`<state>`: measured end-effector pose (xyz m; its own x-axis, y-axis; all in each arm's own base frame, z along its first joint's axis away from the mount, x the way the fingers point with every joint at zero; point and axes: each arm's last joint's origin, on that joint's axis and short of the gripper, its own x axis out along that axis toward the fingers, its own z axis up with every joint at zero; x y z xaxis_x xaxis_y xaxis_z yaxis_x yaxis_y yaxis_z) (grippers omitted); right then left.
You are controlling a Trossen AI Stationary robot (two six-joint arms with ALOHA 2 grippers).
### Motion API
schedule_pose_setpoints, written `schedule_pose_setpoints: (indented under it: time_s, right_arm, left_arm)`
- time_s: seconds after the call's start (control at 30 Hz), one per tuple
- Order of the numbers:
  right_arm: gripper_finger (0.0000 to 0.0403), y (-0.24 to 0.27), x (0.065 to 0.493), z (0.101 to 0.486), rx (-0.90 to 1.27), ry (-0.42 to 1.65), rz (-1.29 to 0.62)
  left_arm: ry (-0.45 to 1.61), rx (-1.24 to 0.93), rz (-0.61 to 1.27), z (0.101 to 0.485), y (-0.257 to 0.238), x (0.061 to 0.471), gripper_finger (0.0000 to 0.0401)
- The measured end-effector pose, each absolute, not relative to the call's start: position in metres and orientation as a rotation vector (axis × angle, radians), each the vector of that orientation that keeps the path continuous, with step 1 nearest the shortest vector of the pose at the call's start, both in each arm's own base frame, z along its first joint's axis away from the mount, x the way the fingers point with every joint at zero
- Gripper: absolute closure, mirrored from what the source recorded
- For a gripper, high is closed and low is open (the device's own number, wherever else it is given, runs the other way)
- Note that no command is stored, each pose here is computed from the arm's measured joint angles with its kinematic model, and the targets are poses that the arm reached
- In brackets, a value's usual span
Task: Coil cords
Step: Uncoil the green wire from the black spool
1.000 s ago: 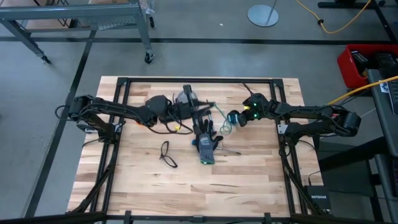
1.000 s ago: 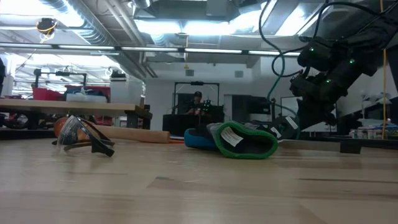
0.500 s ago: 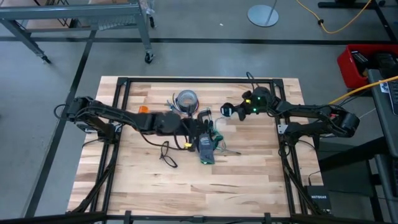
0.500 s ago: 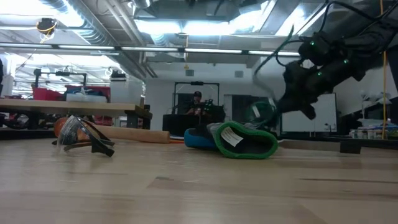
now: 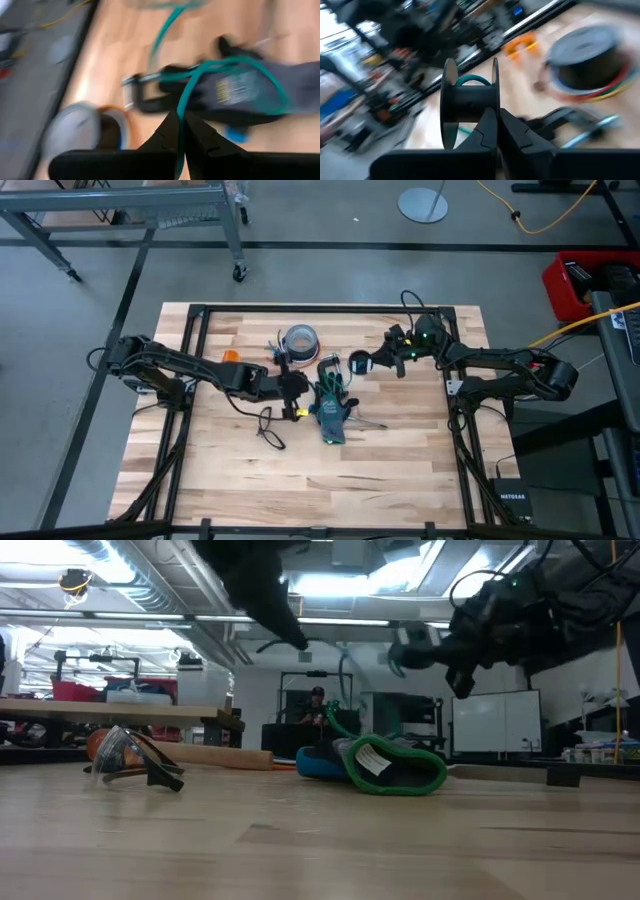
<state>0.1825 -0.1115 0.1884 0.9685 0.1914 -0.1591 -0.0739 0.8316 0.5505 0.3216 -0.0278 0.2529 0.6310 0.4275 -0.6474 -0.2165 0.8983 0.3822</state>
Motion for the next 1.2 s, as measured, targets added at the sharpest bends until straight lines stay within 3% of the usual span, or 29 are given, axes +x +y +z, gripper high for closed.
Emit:
schedule_pose_setpoints:
  time_s: [0.23,0.53,0.73,0.9,1.2]
  right_arm:
    - [0.0401,-0.104,0.177,0.176,0.71,0.355,0.297]
    - [0.0401,-0.093,0.165,0.154,0.82,0.546,0.347]
    - [0.0401,-0.092,0.159,0.143,0.853,0.664,0.158]
    - [0.0401,-0.094,0.156,0.137,0.833,0.745,-0.039]
    - [0.0401,-0.098,0.152,0.133,0.798,0.806,-0.263]
  left_arm:
    - [0.839,0.324,0.565,0.251,-0.022,0.315,0.0401]
    - [0.921,0.447,0.655,0.248,-0.016,0.306,0.0398]
    - [0.857,0.507,0.861,0.255,0.007,0.311,0.0398]
    - [0.75,0.497,0.924,0.267,0.031,0.323,0.0399]
    - [0.344,0.464,0.941,0.312,0.064,0.342,0.04]
